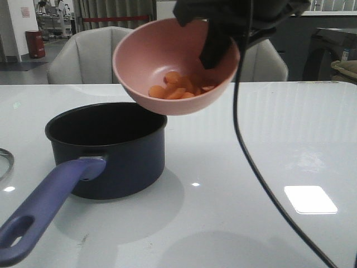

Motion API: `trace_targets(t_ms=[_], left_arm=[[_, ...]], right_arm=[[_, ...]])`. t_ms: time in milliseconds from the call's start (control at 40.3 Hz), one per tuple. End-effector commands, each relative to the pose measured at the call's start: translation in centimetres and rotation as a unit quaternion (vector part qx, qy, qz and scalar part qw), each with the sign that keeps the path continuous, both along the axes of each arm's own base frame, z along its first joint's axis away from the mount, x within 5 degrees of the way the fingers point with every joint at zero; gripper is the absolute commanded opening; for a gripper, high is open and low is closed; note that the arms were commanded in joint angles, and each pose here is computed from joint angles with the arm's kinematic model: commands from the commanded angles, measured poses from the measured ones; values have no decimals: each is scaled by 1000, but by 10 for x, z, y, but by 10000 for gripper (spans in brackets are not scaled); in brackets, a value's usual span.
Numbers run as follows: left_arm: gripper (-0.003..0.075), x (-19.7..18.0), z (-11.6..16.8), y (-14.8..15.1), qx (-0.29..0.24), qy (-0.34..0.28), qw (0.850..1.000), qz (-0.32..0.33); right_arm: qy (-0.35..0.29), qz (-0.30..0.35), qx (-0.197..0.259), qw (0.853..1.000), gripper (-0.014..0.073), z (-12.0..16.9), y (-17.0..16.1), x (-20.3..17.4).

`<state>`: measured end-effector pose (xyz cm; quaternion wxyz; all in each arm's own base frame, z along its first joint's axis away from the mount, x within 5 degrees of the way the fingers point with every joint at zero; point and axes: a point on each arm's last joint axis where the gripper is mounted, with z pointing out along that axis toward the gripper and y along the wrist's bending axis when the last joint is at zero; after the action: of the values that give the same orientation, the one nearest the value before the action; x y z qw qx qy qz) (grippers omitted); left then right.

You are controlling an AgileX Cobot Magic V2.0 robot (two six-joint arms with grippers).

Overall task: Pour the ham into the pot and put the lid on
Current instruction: 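Lift the pink bowl and carry it over the saucepan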

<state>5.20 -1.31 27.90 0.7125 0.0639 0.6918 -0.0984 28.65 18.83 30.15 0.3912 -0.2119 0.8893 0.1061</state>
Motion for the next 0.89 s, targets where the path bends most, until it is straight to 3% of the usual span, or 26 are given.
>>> trace_targets(t_ms=[0,348,571,720,869], left_arm=[[154,-1,16,1,-13,-49,999,1],[154,-1,16,1,-13,-49,999,1],[154,-1,16,1,-13,-49,999,1],[154,-1,16,1,-13,-49,999,1],[154,-1,16,1,-13,-49,999,1]], right_arm=[[-103,17,58,993,138,37,12,2],[-206,85,147,964,138,35,50,14],[-279,133,142,940,138,30,61,22],[-321,132,150,926,138,36,62,23],[-352,86,165,917,138,43,54,30]])
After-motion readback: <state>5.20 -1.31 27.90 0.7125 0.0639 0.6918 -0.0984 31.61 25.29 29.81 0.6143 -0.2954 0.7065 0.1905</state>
